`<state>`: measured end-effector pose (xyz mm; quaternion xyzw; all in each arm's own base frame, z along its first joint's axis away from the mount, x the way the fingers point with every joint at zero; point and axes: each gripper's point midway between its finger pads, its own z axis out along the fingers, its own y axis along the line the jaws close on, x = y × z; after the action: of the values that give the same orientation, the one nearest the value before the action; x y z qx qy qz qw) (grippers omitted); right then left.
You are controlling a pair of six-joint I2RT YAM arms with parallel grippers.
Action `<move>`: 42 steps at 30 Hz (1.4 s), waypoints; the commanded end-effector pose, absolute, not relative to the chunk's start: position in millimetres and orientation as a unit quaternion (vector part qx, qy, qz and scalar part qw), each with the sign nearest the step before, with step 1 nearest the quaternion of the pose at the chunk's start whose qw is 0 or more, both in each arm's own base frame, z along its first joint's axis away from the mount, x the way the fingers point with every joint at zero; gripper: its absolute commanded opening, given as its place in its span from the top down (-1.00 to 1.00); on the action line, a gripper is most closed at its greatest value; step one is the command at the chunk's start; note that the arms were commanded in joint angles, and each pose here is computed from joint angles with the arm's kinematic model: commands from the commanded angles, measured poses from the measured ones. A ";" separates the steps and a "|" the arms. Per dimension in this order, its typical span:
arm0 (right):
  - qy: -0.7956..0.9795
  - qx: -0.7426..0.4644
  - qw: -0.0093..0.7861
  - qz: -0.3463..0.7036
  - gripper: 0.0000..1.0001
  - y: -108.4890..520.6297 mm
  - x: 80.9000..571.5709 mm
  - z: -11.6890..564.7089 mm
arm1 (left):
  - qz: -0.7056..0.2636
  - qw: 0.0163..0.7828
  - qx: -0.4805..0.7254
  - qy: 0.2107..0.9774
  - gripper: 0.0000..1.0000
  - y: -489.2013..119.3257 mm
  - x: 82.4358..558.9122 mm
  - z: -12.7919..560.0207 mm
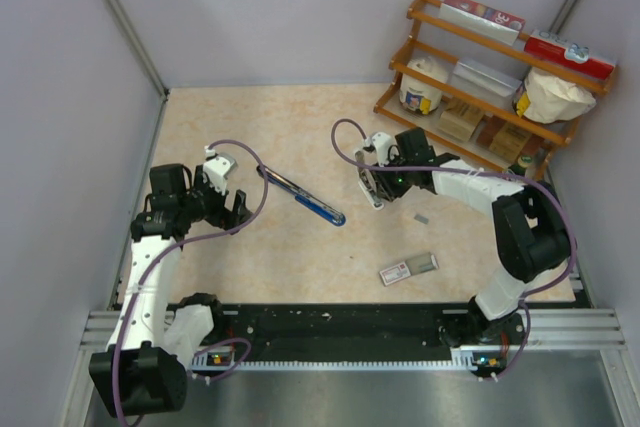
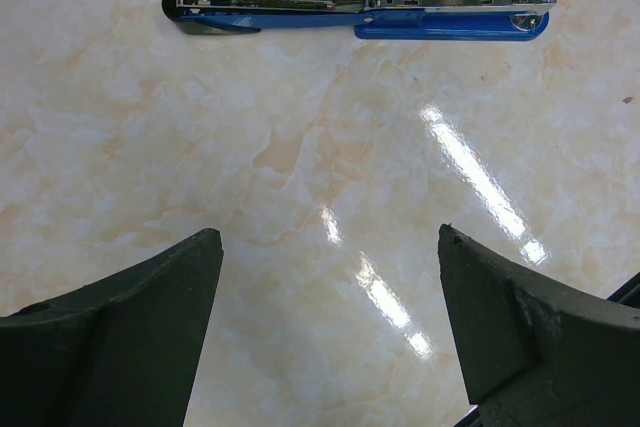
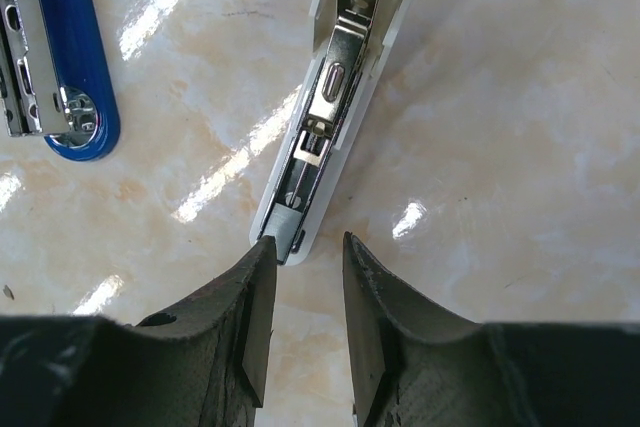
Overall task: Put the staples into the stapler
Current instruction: Install the staple into the stapler, then adjust the staple in the stapler.
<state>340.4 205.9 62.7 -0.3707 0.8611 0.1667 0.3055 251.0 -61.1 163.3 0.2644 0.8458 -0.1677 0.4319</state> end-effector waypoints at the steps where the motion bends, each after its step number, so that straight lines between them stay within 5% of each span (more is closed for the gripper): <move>1: 0.851 -0.376 0.330 0.159 0.35 207.0 355.9 83.7 | -0.169 0.445 0.265 0.839 -0.85 -61.7 256.0 168.3; 29: 0.861 -0.383 0.304 0.143 0.35 210.0 355.3 64.8 | -0.168 0.446 0.266 0.838 -0.85 -61.6 256.3 168.5; 42: 0.842 -0.372 0.361 0.146 0.31 201.8 363.1 122.1 | -0.168 0.446 0.267 0.838 -0.85 -61.6 256.1 167.8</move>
<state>345.0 200.9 67.1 -0.3740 0.8660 0.1455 0.2983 251.2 -61.0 163.5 0.2646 0.8456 -0.1675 0.4323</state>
